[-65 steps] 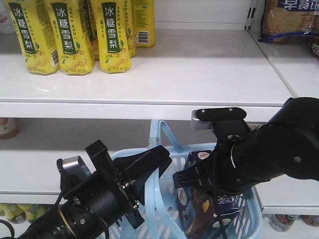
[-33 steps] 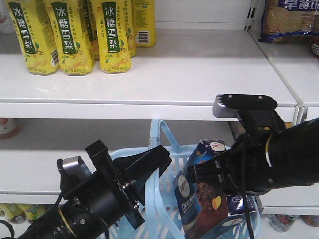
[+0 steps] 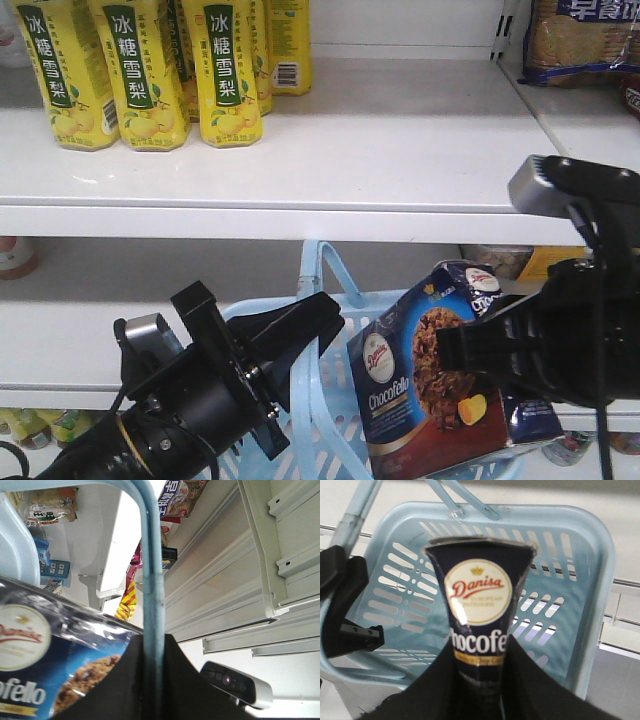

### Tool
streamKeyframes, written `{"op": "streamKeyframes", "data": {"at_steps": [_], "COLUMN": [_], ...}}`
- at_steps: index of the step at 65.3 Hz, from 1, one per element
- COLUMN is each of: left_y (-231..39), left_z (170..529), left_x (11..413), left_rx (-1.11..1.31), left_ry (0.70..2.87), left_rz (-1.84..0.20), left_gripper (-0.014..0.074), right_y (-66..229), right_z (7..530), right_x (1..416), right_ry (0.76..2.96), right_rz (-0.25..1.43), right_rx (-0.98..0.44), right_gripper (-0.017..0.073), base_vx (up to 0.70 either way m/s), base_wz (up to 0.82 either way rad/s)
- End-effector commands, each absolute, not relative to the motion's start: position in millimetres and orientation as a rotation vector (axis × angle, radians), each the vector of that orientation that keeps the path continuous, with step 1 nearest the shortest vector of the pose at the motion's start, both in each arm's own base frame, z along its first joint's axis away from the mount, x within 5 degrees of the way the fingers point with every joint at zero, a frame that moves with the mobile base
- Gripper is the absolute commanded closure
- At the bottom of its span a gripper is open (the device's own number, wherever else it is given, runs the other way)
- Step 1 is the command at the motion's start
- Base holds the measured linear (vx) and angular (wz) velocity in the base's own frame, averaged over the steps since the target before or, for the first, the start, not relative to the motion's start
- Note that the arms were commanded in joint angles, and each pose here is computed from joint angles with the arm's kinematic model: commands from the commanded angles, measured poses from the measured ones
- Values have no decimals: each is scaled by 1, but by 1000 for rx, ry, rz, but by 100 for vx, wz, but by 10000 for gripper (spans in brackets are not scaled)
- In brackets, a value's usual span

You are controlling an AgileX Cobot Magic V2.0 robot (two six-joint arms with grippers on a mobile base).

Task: Left arm holds basket, right arm returns cookies
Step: 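Lift the cookie box out of the basket up to the shelf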

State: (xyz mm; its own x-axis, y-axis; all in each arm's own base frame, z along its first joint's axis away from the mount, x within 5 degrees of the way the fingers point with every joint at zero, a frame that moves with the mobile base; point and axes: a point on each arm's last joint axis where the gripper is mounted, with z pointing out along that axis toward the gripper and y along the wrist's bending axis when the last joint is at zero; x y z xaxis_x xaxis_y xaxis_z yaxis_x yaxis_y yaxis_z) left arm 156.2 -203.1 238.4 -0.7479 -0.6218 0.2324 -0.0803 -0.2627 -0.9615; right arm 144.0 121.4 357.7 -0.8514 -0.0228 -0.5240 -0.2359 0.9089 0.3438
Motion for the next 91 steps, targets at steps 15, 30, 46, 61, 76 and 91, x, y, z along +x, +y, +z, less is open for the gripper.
{"op": "streamKeyframes", "data": {"at_steps": [15, 30, 46, 61, 76, 91], "left_y": [-193, -193, -193, -193, -193, -193], "left_z": [281, 281, 281, 281, 281, 281], "left_x": [155, 155, 155, 155, 155, 155], "left_rx": [-712, -712, -712, -712, -712, -712], "left_ry": [1224, 1224, 1224, 1224, 1224, 1224], "left_rz": [-2284, -2284, -2284, -2284, -2284, -2284], "left_gripper": [596, 596, 596, 596, 596, 596], "right_y": [100, 86, 80, 79, 77, 75], "right_z": [395, 411, 435, 448, 444, 437], "right_x": [118, 105, 109, 123, 151, 194], "right_ry": [2324, 2169, 1877, 1693, 1673, 1619], "right_rz": [675, 716, 712, 587, 460, 402], "right_rx": [-180, -168, -170, -184, -119, -74], "right_gripper": [566, 566, 566, 566, 566, 566], "base_vx": [0, 0, 0, 0, 0, 0], "base_wz": [0, 0, 0, 0, 0, 0]}}
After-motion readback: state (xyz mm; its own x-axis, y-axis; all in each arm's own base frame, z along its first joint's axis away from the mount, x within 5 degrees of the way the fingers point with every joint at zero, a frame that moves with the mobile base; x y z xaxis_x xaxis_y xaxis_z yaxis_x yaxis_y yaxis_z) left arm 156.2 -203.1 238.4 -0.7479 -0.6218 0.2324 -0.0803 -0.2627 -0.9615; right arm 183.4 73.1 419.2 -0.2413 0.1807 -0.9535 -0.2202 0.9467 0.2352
